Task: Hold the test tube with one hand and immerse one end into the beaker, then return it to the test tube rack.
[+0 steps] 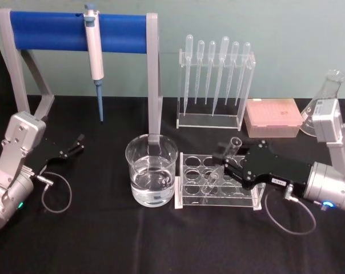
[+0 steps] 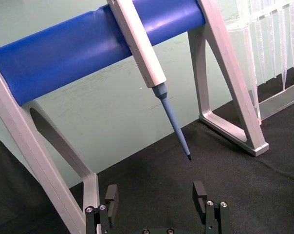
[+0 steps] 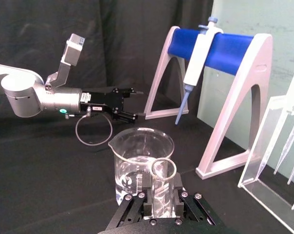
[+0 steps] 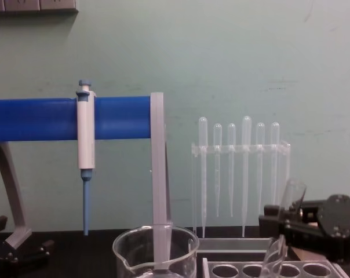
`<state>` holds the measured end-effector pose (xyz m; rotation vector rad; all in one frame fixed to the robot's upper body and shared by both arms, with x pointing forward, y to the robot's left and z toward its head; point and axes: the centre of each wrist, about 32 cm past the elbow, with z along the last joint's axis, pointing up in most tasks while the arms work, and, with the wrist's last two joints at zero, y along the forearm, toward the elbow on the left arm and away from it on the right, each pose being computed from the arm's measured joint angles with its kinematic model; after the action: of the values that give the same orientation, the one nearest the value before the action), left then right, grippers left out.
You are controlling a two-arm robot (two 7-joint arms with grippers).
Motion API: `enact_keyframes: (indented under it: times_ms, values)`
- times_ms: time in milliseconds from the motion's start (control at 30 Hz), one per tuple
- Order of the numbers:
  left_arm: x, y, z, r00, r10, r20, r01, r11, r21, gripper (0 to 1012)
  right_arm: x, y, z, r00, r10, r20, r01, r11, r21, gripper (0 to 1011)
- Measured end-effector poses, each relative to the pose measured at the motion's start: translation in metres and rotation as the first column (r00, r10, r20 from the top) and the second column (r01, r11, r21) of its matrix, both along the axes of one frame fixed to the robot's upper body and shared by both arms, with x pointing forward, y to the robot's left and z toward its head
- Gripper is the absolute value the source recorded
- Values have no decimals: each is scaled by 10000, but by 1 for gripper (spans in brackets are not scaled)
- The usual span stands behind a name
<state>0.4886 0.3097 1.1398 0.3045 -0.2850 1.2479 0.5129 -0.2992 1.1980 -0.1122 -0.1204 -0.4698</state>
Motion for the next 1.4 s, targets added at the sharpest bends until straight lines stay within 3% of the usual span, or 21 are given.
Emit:
enact_keyframes:
  times_ms: [300, 667, 967, 1133, 1400]
  values:
    - [0, 0, 0, 10000, 0, 1, 0, 10000, 0, 1000, 48, -13, 277, 9993, 233, 288, -233, 9997, -25, 238]
    - [0, 0, 0, 10000, 0, 0, 0, 10000, 0, 1000, 105, -5, 761, 9954, 820, 502, -808, 9964, -258, 238]
    - [0, 0, 0, 10000, 0, -1, 0, 10000, 0, 1000, 145, -22, 1110, 9925, 1032, 653, -979, 9919, -804, 238]
    - [0, 0, 0, 10000, 0, 0, 0, 10000, 0, 1000, 163, -44, 1229, 9920, 1114, 590, -1054, 9898, -959, 238]
    - [0, 0, 0, 10000, 0, 0, 0, 10000, 0, 1000, 171, -78, 1317, 9922, 1152, 479, -1097, 9883, -1061, 238]
